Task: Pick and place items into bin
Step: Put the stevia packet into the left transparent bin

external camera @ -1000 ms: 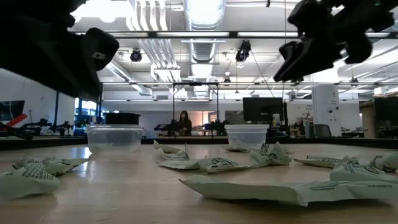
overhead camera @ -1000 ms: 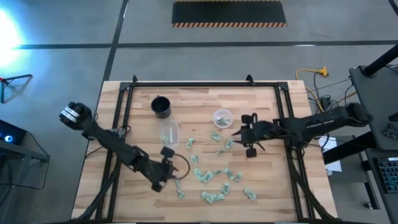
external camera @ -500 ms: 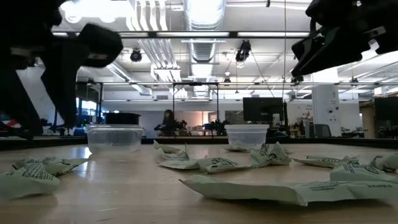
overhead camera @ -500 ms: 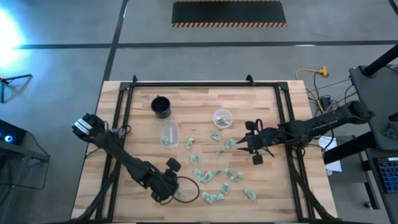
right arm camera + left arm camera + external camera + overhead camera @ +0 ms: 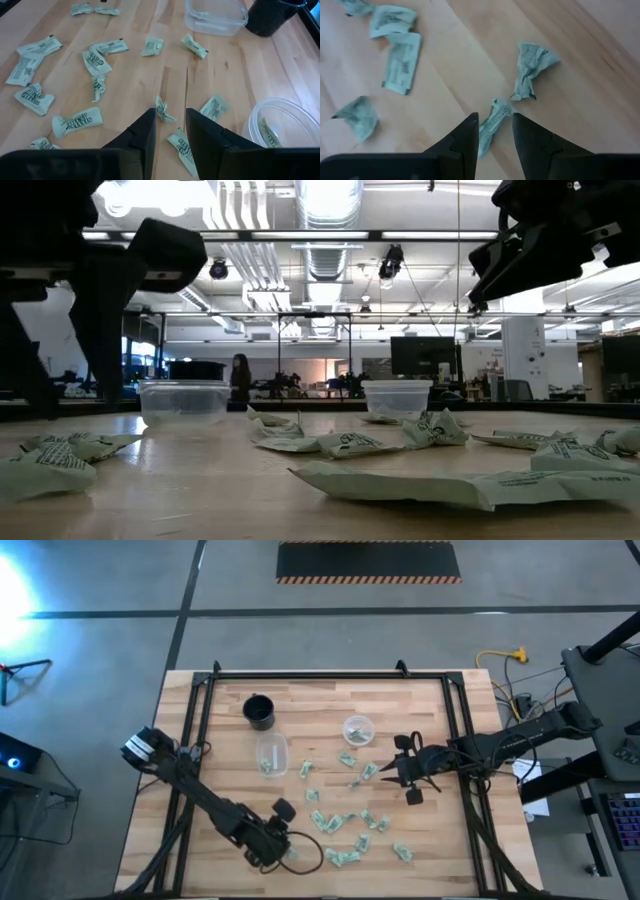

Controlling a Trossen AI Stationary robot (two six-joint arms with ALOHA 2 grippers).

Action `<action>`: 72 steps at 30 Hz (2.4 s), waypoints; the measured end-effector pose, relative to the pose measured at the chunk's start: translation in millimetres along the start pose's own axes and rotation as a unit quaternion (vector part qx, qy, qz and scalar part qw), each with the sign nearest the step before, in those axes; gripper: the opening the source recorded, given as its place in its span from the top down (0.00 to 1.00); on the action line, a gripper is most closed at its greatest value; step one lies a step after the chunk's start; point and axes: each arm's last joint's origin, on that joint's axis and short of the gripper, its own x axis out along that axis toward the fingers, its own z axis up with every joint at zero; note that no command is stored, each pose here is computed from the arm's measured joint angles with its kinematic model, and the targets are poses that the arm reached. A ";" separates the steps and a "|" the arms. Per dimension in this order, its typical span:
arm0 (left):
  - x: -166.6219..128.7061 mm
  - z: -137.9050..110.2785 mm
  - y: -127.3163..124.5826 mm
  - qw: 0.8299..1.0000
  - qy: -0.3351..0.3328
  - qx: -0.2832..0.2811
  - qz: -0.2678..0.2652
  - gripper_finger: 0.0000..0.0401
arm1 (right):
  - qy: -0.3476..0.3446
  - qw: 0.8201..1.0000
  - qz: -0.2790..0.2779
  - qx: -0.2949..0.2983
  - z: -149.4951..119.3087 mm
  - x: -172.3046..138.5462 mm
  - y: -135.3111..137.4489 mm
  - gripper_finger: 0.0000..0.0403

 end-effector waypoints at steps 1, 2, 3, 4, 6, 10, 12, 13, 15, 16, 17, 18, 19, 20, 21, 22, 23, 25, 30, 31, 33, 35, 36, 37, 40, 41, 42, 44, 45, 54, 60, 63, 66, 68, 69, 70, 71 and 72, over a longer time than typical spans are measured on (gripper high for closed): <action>2.5 -0.2 -0.7 1.000 0.004 0.001 -0.001 0.74 | 0.000 1.000 0.000 0.000 0.0 0.0 0.0 0.77; 4.3 -0.4 -1.3 1.000 0.006 0.002 -0.003 0.74 | 0.000 1.000 0.000 0.001 0.0 0.0 0.0 0.77; 6.1 -0.4 -2.0 1.000 0.009 0.003 -0.006 0.74 | 0.000 1.000 0.000 0.002 0.0 0.0 0.0 0.77; 7.1 -0.4 -2.3 1.000 0.010 0.003 -0.007 0.74 | 0.000 1.000 0.000 0.002 -0.1 0.0 0.0 0.77; 7.7 -0.4 -2.4 1.000 0.011 0.004 -0.008 0.74 | 0.000 1.000 0.000 0.002 -0.2 0.1 0.0 0.77; 8.2 -1.4 -2.0 1.000 0.013 0.010 -0.007 0.74 | 0.000 1.000 0.000 0.003 -0.2 0.1 0.0 0.77; 8.3 -1.1 -1.8 1.000 0.012 0.022 -0.007 0.74 | 0.000 1.000 0.000 0.003 -0.2 0.1 0.0 0.77; 8.2 -1.0 -1.6 1.000 0.011 0.027 -0.007 0.74 | 0.000 1.000 0.000 0.003 -0.2 0.1 0.0 0.78; 8.7 -0.7 -0.1 0.999 0.009 0.031 -0.005 0.74 | 0.000 1.000 0.000 0.003 -0.2 0.1 0.0 0.78; 8.9 -0.6 0.5 0.999 0.008 0.034 -0.005 0.74 | 0.000 1.000 0.000 0.004 -0.2 0.1 0.0 0.79; 8.9 -0.5 1.1 0.999 0.008 0.034 -0.004 0.74 | 0.000 1.000 0.000 0.004 -0.2 0.1 0.0 0.79; 9.3 -0.9 2.4 0.999 0.009 0.034 -0.003 0.74 | 0.000 1.000 0.000 0.004 -0.2 0.1 0.0 0.79; 9.6 -1.2 3.1 0.999 0.010 0.034 -0.002 0.74 | 0.000 1.000 0.000 0.004 -0.1 0.1 0.0 0.80; 10.0 -1.4 4.1 0.999 0.011 0.032 -0.002 0.74 | 0.000 1.000 0.000 0.004 -0.1 0.1 0.0 0.80; 11.0 -1.5 4.9 0.999 0.011 0.031 -0.001 0.74 | 0.000 1.000 0.000 0.004 -0.1 0.1 0.0 0.80; 12.2 -1.8 5.1 0.999 0.013 0.031 -0.001 0.74 | 0.000 1.000 0.000 0.004 -0.1 0.1 0.0 0.80; 13.7 -2.4 5.0 0.999 0.016 0.031 -0.001 0.74 | 0.000 1.000 0.000 0.004 -0.1 0.1 0.0 0.80; 18.5 -3.9 5.3 0.999 0.023 0.031 -0.004 0.74 | 0.000 1.000 0.000 0.004 -0.1 0.1 0.0 0.79; 24.7 -3.9 8.3 0.999 0.030 0.023 -0.013 0.74 | -0.001 1.000 0.000 0.004 0.0 0.1 0.0 0.79; 24.9 -3.9 9.2 0.999 0.030 0.021 -0.016 0.74 | -0.001 1.000 0.000 0.004 0.0 0.1 0.0 0.79; 24.3 -3.7 10.3 0.999 0.029 0.019 -0.017 0.75 | -0.001 1.000 0.000 0.004 0.1 0.1 0.0 0.80; 22.6 -3.4 11.3 0.999 0.026 0.017 -0.018 0.77 | -0.001 1.000 0.000 0.004 0.1 0.1 0.0 0.81; 22.5 -3.2 11.4 0.999 0.025 0.016 -0.017 0.79 | -0.001 1.000 0.000 0.004 0.0 0.1 0.0 0.81; 22.2 -2.9 11.6 1.000 0.023 0.011 -0.015 0.81 | -0.001 1.000 0.000 0.004 0.0 0.1 0.0 0.81; 22.0 -1.9 13.3 1.000 0.023 0.002 0.000 0.89 | -0.001 1.000 0.000 0.004 0.0 0.2 0.0 0.82; 22.0 -2.0 13.6 1.000 0.023 0.002 0.001 0.92 | -0.001 1.000 0.000 0.004 0.0 0.2 0.0 0.82; 21.9 -1.8 13.7 1.000 0.023 0.001 0.002 0.95 | -0.001 1.000 0.000 0.004 0.0 0.2 0.0 0.82; 21.8 -1.7 13.5 1.000 0.023 -0.010 0.003 0.99 | 0.000 1.000 0.000 0.004 -0.1 0.2 0.0 0.82; 21.2 -1.2 13.7 1.000 0.024 -0.016 0.006 0.99 | 0.000 1.000 0.000 0.004 -0.1 0.2 0.0 0.81; 3.1 5.0 22.5 0.992 0.093 -0.053 0.068 0.98 | 0.000 1.000 0.000 0.004 -0.2 0.2 0.0 0.83; -15.2 3.8 31.6 0.973 0.161 -0.058 0.158 0.98 | 0.003 1.000 0.000 0.004 -2.0 0.7 0.2 0.83; -21.9 2.9 36.6 0.959 0.178 -0.040 0.219 0.98 | 0.003 1.000 0.000 0.003 -2.3 0.8 0.2 0.83; -23.9 -2.5 43.6 0.942 0.199 -0.022 0.268 0.98 | 0.004 1.000 0.000 0.003 -2.7 0.9 0.2 0.83; -23.6 -7.2 50.7 0.933 0.214 -0.019 0.289 0.98 | 0.004 1.000 0.000 0.003 -2.7 0.9 0.2 0.83; -22.7 -9.7 54.7 0.930 0.220 -0.022 0.293 0.98 | 0.004 1.000 0.000 0.003 -2.7 0.9 0.2 0.83; -21.8 -12.2 58.9 0.927 0.227 -0.027 0.296 0.98 | 0.004 1.000 0.000 0.003 -2.7 0.9 0.2 0.83; -20.9 -15.5 63.9 0.924 0.235 -0.037 0.300 0.98 | 0.004 1.000 0.000 0.003 -2.7 0.9 0.2 0.83; -20.4 -19.1 69.2 0.919 0.246 -0.045 0.304 0.98 | 0.004 1.000 0.000 0.003 -2.7 0.9 0.2 0.83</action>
